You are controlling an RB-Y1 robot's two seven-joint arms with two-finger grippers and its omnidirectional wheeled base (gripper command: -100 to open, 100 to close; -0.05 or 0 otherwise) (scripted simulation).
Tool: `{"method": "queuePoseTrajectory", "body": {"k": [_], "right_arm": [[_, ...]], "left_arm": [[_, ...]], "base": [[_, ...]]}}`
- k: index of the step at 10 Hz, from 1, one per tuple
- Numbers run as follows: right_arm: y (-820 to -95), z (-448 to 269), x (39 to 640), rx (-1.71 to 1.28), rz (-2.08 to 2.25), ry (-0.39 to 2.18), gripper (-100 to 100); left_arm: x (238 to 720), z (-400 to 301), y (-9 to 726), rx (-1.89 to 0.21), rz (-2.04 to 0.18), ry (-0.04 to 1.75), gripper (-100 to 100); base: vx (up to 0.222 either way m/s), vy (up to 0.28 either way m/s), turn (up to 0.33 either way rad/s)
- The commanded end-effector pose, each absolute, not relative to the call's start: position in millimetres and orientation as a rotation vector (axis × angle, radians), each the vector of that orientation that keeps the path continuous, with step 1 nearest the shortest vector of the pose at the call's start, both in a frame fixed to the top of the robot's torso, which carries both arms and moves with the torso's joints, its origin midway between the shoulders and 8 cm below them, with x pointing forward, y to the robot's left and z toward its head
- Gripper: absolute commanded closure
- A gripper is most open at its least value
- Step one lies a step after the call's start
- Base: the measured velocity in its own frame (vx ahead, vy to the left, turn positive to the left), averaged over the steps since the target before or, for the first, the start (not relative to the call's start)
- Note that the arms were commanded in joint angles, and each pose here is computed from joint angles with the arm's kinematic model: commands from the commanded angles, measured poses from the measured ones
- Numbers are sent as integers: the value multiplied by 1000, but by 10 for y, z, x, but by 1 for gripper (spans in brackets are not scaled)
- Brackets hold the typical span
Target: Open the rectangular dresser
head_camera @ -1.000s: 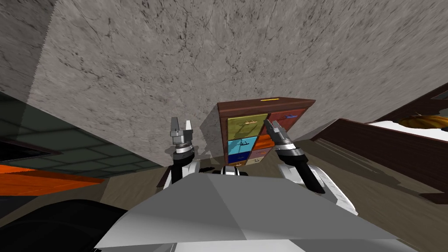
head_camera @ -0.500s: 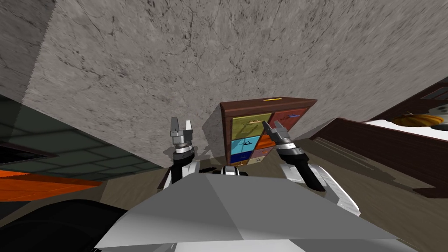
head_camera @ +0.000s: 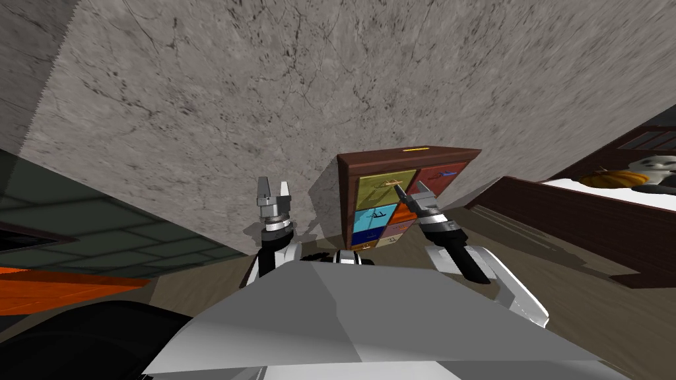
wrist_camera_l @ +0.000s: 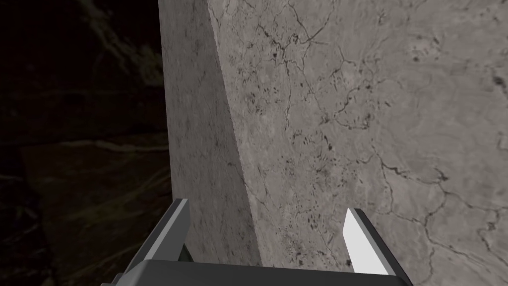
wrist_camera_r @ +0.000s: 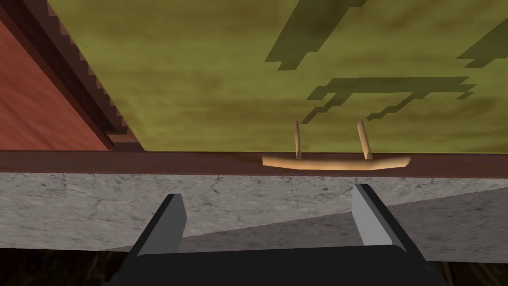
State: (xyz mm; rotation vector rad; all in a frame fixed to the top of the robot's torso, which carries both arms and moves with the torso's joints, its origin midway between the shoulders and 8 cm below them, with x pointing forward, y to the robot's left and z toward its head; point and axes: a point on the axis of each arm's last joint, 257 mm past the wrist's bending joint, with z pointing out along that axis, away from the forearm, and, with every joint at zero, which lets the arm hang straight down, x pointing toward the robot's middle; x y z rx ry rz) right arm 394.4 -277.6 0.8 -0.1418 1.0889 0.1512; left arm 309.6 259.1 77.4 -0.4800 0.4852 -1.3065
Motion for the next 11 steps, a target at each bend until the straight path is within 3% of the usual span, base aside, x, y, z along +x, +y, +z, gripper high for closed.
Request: {"method": "queuePoseTrajectory", "body": {"k": [1, 11], "right_arm": [[-2851, -54, 3995, -215, 38, 1106, -100], [-3187, -234, 4205, -521, -386, 1135, -100]], "left_arm": [[3096, 774, 2591, -480, -1306, 485, 0], [3096, 774, 2591, -480, -1306, 485, 0]], "base": [[-11, 81, -46], [-11, 87, -38]]}}
